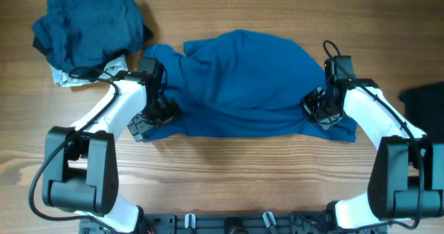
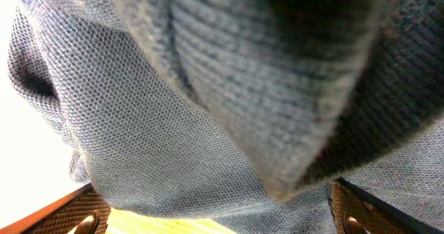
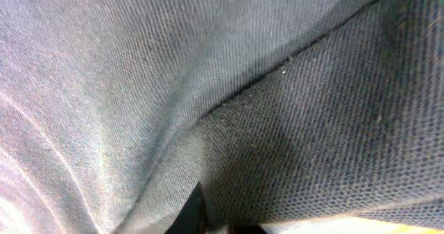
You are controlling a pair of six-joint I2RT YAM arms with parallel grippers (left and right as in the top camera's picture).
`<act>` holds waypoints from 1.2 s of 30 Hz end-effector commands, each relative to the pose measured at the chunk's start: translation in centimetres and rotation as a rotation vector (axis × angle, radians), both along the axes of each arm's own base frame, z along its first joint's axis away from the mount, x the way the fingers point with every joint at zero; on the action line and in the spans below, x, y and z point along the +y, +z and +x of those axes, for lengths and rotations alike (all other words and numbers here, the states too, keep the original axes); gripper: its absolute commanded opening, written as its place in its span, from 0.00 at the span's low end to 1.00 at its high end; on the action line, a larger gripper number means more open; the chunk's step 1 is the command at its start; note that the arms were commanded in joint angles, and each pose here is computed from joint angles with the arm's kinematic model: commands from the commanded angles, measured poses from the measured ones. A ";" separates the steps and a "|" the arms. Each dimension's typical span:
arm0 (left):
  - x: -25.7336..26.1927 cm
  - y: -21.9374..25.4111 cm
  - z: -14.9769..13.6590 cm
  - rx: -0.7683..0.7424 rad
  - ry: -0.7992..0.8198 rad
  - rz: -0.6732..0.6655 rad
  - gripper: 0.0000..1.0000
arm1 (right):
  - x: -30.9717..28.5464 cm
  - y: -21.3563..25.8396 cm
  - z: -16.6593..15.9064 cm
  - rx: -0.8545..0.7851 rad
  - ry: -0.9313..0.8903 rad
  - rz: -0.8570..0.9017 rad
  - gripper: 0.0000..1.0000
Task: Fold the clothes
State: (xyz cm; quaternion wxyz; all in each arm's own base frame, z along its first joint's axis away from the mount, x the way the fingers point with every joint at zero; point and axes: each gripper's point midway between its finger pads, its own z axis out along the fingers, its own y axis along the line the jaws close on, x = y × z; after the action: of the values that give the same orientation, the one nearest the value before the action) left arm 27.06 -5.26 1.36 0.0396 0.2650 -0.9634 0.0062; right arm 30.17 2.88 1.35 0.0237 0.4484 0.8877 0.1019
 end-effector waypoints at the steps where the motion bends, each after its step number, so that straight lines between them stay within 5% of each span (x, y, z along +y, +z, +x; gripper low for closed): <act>1: -0.1 -0.3 -0.3 0.012 0.016 -0.008 1.00 | -1.1 1.3 2.0 -0.082 -0.004 -0.057 0.06; 9: -0.1 -0.3 -0.3 0.013 0.016 -0.008 1.00 | -1.2 1.8 3.9 -0.167 0.017 -0.071 0.18; 16: 1.2 -0.3 -0.1 0.001 0.011 0.062 1.00 | -2.6 2.2 5.4 -0.238 0.083 -0.168 0.05; 24: 2.4 -0.3 0.1 -0.011 0.007 0.132 1.00 | -3.4 3.7 8.5 -0.385 0.168 -0.216 0.07; 25: 2.7 -0.2 0.2 -0.015 0.005 0.152 1.00 | -3.5 3.8 8.8 -0.398 0.185 -0.225 0.14; 29: 4.3 -0.1 0.4 -0.025 0.017 0.217 1.00 | -4.2 3.8 8.8 -0.398 0.274 -0.289 0.85; 30: 4.8 0.0 0.5 -0.029 0.024 0.238 1.00 | -4.4 3.7 8.5 -0.383 0.288 -0.302 0.94; 34: 6.5 1.4 0.9 -0.024 0.065 0.266 0.96 | -5.2 4.7 6.7 -0.272 0.288 -0.292 0.98; 36: 6.4 2.7 1.4 -0.039 0.068 0.263 0.94 | -5.6 7.2 6.1 -0.246 0.284 -0.289 0.83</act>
State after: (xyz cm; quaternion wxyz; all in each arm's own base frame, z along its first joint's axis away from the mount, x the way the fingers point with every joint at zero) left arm 26.95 0.55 2.20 0.0136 0.2904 -0.9507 -0.1079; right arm 34.64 -1.40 3.77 0.1386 0.2971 0.9440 0.0366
